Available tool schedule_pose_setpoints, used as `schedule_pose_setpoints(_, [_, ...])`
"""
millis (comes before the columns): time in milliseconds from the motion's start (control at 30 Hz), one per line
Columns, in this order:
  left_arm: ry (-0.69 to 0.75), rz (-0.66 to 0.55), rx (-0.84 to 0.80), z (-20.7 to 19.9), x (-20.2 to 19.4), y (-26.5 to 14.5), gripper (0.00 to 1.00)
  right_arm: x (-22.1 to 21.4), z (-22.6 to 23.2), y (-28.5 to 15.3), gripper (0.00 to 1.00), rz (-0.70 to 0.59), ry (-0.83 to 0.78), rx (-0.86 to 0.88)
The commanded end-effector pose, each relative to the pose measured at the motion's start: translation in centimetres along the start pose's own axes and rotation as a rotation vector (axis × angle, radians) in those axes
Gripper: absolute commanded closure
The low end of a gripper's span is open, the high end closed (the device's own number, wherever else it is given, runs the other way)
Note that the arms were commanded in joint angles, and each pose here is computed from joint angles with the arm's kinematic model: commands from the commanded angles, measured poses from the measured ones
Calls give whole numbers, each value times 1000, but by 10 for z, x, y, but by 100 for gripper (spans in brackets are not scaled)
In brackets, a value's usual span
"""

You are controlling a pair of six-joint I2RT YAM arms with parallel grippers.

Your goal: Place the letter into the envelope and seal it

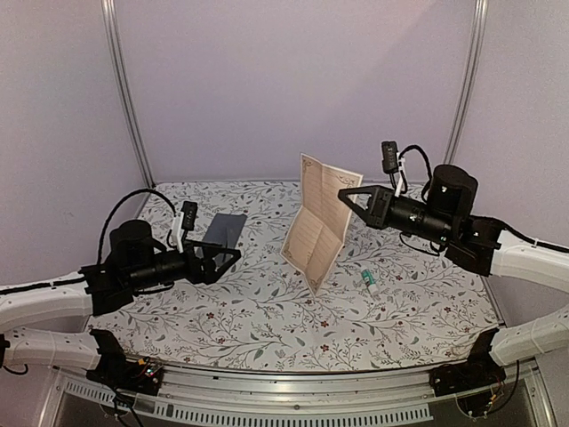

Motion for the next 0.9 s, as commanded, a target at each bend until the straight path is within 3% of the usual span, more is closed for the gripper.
schedule_pose_setpoints(0, [-1,-6,-115,-19,-4,3,0,46,22,-8,100,-185,56,12])
schedule_pose_setpoints(400, [-123,-103,-230,-31,2,-7,0,69,106,19,100,-196,20,206])
schedule_pose_setpoints(867, [-178,-275,-508,-62,23,-64,0,45,153,28,100,-144,28,387])
Point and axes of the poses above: each gripper's point midway between its finger pads, its own y axis out along the fingers, its own z axis along the line the jaws close on, x = y × z, the point moved 1 cm from there along -y, back along the fingers, and after that the axes turned 1 degree about y, right-handed, at the moved point
